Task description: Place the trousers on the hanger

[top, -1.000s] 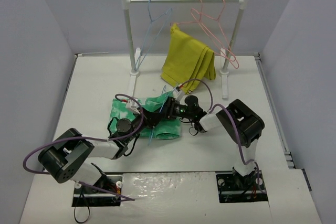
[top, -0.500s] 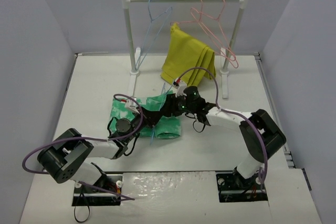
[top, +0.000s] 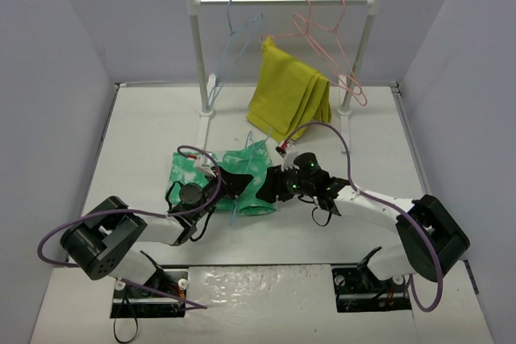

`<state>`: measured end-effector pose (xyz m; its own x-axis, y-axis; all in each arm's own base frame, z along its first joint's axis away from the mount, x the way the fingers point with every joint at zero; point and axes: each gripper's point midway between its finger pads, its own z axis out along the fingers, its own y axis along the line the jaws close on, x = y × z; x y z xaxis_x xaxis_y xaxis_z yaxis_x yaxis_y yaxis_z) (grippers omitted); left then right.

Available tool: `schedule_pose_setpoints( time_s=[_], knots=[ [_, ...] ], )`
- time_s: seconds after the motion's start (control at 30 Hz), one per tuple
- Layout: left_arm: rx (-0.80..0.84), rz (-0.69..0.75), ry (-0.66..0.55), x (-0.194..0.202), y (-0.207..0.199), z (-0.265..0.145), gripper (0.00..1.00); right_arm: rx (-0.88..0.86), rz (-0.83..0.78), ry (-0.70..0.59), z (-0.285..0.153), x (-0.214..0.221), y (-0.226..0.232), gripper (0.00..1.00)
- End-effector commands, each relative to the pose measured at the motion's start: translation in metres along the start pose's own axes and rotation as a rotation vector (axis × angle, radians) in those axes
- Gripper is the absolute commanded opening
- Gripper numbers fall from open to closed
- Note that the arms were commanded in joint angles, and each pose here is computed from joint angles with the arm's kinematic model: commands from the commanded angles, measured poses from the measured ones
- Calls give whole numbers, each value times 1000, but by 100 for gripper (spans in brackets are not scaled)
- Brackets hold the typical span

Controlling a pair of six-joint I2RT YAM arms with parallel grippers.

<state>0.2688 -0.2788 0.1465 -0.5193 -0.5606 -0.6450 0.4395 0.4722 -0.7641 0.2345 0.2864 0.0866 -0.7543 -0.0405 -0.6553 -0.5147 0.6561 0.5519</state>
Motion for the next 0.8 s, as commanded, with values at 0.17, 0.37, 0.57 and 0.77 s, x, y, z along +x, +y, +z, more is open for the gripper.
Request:
schedule_pose_setpoints(
  time_s=[0.17,0.37,0.57,0.77],
  knots=[
    [152,-15,-151,-42,-44,6,0,-62,-95,-72,-12,-12,24,66],
    [138,-21,-163,-44,-42,5,0,-56,-204,-31,-10,-3,28,72],
    [134,-21,-172,-47,-43,5,0,-47,-240,23,1,11,27,71],
    [129,-26,-168,-47,-43,7,0,-70,-266,41,11,14,37,66]
  ],
)
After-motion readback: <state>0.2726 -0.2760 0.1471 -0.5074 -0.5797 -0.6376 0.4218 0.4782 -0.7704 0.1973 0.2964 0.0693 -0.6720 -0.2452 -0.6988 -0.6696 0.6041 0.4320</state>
